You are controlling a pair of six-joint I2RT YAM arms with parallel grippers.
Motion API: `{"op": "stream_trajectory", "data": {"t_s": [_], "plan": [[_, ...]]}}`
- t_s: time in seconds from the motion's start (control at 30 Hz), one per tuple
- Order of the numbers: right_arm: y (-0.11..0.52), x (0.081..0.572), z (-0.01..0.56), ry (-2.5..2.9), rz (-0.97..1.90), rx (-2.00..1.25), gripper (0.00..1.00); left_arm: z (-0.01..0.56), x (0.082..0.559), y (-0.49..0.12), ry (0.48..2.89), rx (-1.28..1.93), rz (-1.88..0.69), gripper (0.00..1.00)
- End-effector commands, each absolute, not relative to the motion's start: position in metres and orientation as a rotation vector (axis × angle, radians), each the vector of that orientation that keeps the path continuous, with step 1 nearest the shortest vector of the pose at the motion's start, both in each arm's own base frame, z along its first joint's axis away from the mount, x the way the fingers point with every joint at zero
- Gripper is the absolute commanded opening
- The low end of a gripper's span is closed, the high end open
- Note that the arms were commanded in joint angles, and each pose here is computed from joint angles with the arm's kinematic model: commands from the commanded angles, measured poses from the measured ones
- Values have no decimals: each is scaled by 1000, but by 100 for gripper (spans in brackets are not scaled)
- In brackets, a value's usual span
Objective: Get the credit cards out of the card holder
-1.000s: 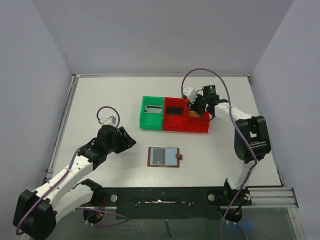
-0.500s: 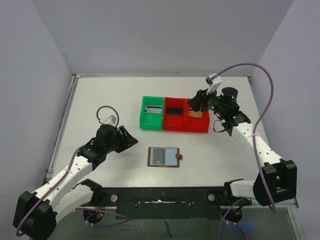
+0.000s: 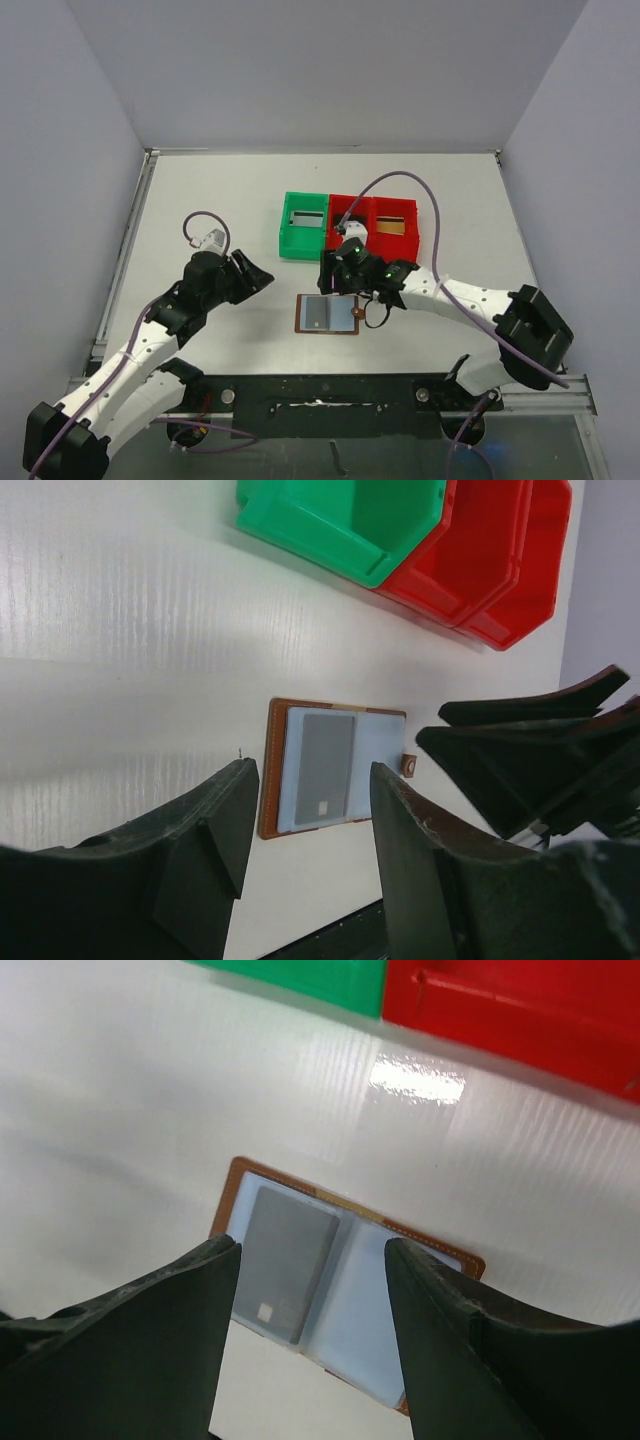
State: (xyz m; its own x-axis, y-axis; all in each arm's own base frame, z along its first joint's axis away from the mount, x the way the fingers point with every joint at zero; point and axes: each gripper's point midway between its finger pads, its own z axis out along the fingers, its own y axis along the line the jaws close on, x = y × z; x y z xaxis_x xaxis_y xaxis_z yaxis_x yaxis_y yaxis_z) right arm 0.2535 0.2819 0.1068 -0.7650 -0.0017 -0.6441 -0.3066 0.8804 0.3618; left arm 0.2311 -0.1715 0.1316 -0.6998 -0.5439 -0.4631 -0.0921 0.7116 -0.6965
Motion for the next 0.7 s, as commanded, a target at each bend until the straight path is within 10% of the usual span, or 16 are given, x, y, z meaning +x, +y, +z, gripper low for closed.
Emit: {"op": "stream_trajectory", "data": {"t_s": [0.0, 0.67], "plan": [[276, 267, 108, 2329, 347, 16, 60, 142, 235, -168, 2195, -498, -865, 47], [315, 239, 59, 2473, 466, -14, 49, 135, 233, -169, 2205, -510, -884, 48]]}}
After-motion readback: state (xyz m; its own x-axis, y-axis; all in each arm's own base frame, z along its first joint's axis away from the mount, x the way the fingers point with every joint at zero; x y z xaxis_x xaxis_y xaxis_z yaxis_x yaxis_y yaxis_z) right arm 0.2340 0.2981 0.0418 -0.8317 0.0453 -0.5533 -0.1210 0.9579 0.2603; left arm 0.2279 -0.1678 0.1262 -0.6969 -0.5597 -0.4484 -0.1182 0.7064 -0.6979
